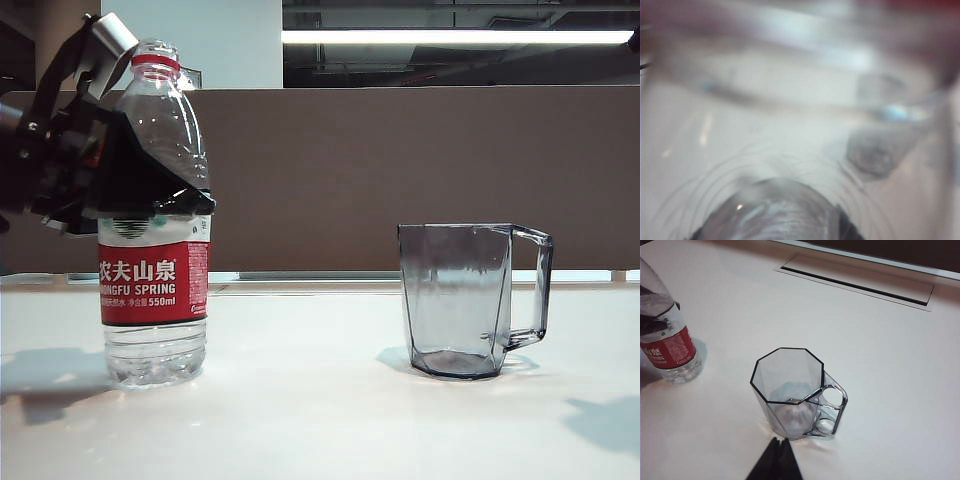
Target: Pick up the mineral water bottle with the left hand on the table and pour water into the mug until it's half full.
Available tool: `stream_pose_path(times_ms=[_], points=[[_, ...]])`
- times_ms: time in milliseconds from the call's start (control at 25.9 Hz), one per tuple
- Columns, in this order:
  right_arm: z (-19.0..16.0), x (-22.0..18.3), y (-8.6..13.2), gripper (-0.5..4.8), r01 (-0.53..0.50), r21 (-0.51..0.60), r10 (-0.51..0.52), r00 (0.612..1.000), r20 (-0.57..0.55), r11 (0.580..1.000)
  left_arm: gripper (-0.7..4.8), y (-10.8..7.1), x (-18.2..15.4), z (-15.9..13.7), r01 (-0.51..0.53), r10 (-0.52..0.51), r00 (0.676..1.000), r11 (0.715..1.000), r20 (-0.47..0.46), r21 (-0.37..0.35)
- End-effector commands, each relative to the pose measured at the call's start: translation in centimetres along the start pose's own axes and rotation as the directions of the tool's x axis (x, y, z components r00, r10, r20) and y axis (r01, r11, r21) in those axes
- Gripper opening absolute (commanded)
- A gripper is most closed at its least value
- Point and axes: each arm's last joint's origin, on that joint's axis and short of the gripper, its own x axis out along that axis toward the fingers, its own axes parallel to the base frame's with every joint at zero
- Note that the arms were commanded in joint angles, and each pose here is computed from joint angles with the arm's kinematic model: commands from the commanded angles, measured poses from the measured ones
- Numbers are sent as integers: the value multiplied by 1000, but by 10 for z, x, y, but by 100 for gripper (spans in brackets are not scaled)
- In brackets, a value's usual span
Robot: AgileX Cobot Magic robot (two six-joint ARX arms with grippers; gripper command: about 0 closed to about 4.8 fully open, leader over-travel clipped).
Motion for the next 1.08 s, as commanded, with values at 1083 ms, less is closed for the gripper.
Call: stream_pose_path(times_ms=[1083], points=[[2, -2, 2, -2, -64, 5, 64, 998, 4, 998, 233, -41, 113, 86, -200, 275, 945, 914, -175, 354]])
